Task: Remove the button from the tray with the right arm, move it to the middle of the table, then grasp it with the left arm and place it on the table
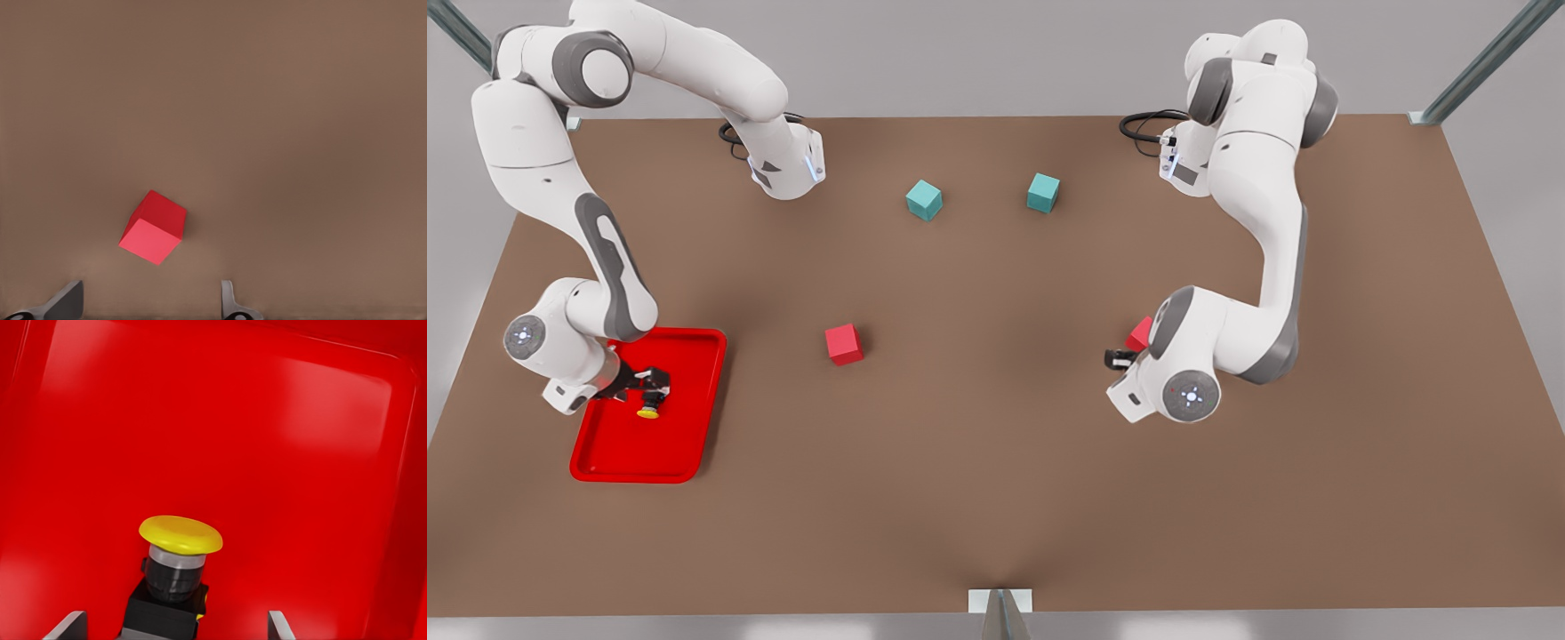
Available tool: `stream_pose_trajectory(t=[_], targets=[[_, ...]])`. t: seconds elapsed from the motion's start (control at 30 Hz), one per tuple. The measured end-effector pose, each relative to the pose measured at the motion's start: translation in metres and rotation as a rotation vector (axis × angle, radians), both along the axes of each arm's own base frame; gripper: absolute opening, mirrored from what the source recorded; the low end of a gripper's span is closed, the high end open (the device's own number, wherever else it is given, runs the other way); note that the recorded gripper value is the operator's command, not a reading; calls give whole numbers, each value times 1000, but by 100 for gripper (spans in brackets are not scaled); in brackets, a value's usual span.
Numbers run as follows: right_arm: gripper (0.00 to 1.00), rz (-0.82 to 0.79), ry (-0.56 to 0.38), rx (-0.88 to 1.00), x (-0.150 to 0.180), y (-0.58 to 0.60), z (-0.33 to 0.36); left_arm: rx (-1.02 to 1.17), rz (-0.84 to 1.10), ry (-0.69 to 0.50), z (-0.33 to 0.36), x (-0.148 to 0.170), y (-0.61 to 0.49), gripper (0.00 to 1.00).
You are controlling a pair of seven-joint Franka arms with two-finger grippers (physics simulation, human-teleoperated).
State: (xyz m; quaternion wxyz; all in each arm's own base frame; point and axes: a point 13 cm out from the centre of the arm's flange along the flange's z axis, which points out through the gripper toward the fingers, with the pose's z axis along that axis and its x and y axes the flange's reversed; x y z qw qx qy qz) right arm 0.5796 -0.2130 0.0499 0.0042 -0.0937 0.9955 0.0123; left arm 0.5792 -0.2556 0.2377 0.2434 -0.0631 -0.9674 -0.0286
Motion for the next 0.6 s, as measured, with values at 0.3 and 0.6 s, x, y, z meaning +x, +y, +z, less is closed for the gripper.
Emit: stream_pose_trajectory(t=[0.3,0.6], targets=[[38,13,-10,5,-6,4,-10,35,-5,121,1,-31,3,100],[33,39,-36,-16,2,-3,17,49,-25,87,3,-27,-3,100]])
